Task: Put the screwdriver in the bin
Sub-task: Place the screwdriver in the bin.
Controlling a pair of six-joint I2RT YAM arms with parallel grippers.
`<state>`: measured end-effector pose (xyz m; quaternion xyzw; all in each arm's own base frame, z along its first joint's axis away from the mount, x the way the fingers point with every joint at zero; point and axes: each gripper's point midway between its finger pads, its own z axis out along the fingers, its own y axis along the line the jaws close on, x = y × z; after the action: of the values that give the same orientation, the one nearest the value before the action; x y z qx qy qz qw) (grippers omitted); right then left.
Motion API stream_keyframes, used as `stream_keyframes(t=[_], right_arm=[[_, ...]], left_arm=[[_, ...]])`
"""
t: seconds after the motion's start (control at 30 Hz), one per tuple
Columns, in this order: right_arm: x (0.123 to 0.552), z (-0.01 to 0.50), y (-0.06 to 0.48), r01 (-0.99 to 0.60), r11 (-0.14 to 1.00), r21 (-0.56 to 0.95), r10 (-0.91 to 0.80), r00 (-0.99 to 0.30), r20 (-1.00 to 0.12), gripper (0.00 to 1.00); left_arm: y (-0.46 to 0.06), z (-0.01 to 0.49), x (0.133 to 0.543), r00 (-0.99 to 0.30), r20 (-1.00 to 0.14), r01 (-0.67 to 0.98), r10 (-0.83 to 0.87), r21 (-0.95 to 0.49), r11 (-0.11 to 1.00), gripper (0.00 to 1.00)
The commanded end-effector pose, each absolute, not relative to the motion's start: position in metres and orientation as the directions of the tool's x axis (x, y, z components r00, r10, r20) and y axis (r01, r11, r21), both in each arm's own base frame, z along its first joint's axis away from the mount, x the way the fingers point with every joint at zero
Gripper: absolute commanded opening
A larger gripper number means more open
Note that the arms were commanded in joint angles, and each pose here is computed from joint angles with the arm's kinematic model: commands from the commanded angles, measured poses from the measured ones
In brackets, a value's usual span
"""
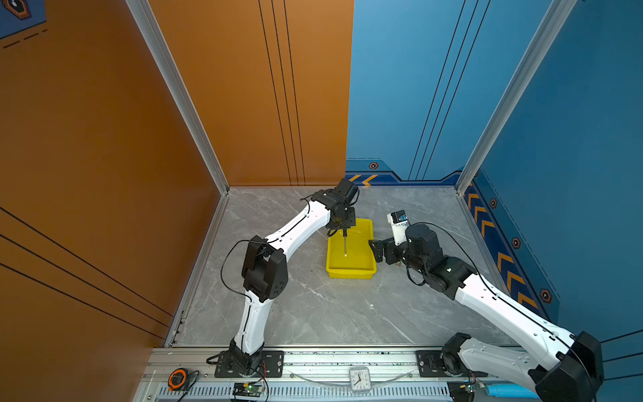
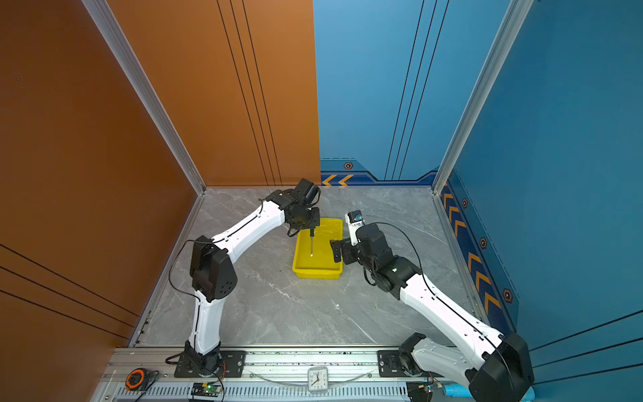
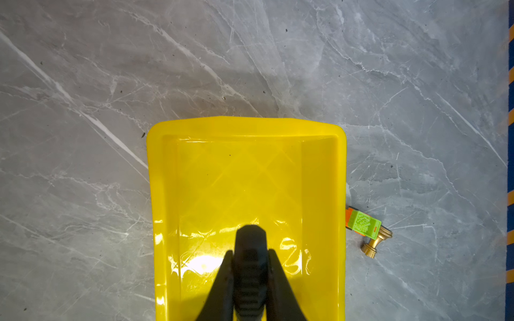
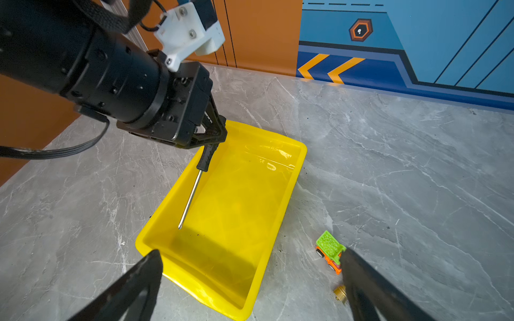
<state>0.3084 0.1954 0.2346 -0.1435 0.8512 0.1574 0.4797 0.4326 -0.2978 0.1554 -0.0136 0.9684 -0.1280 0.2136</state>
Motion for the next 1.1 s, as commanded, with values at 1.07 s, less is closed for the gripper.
stream_keyframes(t=[1.07], right_arm=[[0.292,0.201,0.168,-0.291,0.941,0.172,-0.023,-0.562,-0.827,1.00]], left_arm=[[-0.322,0.076,0.435,-0.947,-0.313,-0.015,-0.074,-0.187,0.982,0.00]])
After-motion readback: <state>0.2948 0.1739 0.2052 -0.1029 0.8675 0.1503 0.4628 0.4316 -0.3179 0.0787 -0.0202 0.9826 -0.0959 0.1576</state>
